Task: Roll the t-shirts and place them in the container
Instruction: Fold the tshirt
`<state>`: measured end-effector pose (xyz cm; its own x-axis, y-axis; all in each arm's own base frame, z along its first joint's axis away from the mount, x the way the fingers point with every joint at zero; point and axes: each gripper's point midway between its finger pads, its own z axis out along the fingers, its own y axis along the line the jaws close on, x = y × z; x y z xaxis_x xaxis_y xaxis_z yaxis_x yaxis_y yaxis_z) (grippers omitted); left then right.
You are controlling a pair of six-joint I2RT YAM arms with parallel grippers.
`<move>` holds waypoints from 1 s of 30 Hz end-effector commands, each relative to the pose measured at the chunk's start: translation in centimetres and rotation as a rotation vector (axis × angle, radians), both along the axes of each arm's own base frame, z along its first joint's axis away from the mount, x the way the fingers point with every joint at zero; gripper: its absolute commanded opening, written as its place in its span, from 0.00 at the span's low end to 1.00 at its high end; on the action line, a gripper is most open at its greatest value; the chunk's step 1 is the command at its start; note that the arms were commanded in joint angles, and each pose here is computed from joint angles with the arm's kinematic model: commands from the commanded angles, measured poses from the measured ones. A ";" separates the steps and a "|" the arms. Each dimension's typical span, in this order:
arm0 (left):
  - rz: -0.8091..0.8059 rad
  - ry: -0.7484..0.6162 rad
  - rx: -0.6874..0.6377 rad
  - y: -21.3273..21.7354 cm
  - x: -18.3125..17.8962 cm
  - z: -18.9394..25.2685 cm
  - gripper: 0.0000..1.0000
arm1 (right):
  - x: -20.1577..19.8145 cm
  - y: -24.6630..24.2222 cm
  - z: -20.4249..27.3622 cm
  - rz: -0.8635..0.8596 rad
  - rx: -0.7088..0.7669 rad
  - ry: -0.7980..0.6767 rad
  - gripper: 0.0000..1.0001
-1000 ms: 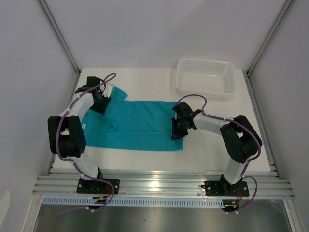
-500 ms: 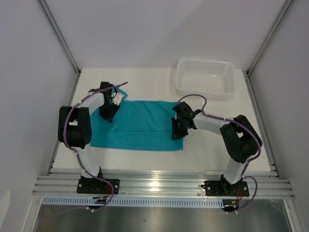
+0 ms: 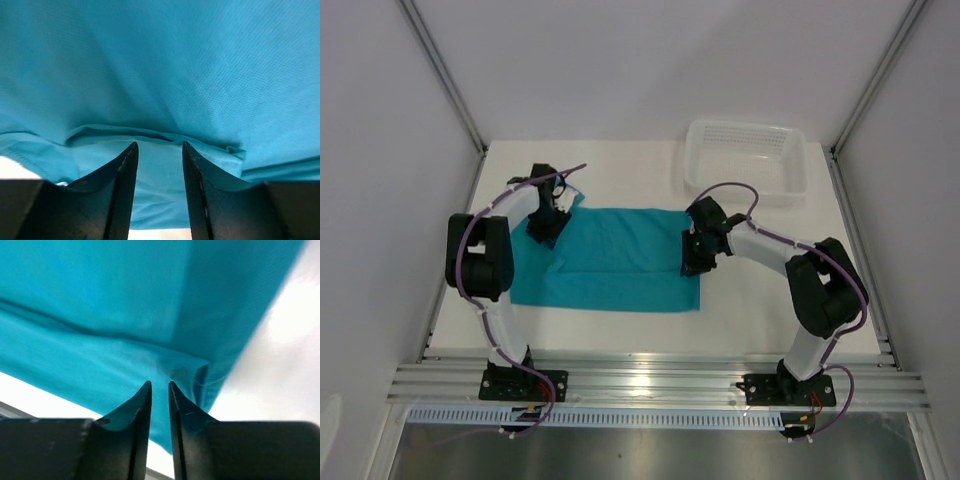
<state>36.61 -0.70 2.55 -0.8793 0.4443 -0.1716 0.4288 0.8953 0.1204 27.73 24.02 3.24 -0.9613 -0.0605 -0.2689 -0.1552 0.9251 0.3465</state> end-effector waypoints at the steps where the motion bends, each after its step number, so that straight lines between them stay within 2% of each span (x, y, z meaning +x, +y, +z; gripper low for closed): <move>1: 0.018 -0.176 -0.053 -1.1 3.2 6.4 0.45 | 4.1 -0.2 6.6 -0.039 0.041 -0.164 0.27; 3: 0.014 -0.302 -0.061 -1.0 5.0 9.9 0.49 | 5.5 -0.7 7.9 -0.063 0.037 -0.205 0.29; 4: 0.022 -0.340 -0.048 -0.5 5.5 10.8 0.50 | 6.5 -0.8 9.0 -0.075 0.037 -0.233 0.32; 6: 0.059 -0.406 -0.013 1.1 6.8 12.0 0.58 | 8.2 -1.8 9.0 -0.120 -0.008 -0.262 0.32; 7: 0.102 -0.429 0.035 2.7 7.5 12.1 0.59 | 8.8 -2.2 9.0 -0.136 -0.034 -0.267 0.32; 12: 0.311 -0.358 0.098 9.6 8.4 10.2 0.59 | 13.6 -3.3 8.7 -0.228 -0.145 -0.339 0.30; 15: 0.358 -0.342 0.129 12.1 8.2 9.8 0.59 | 15.2 -3.1 8.0 -0.228 -0.186 -0.344 0.29; 18: 0.411 -0.290 0.136 14.1 6.1 9.0 0.58 | 13.6 -3.7 6.8 -0.226 -0.199 -0.287 0.28; 20: 0.456 -0.270 0.109 15.1 3.8 9.3 0.59 | 11.2 -4.0 5.6 -0.206 -0.187 -0.236 0.33; 22: 0.486 -0.272 0.101 15.6 1.7 10.3 0.60 | 9.3 -4.1 6.8 -0.203 -0.146 -0.225 0.37; 24: 0.522 -0.197 0.078 15.9 -1.9 9.2 0.62 | 6.4 -4.7 5.8 -0.200 -0.139 -0.160 0.41; 25: 0.530 -0.187 0.075 16.0 -2.9 9.2 0.62 | 5.4 -4.6 6.7 -0.196 -0.109 -0.167 0.41; 26: 0.543 -0.136 0.074 15.9 -5.6 8.1 0.62 | 3.9 -3.6 6.6 -0.163 -0.055 -0.128 0.43; 30: 0.593 -0.066 0.104 16.7 -10.4 6.1 0.63 | -1.1 -3.0 5.1 -0.104 -0.028 -0.036 0.48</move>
<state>29.43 16.02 9.03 -0.9655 -0.0648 -0.2522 -0.1258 0.9640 0.2341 30.04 19.27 7.60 -0.9335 0.0529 -0.3545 -0.0330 0.9722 0.2319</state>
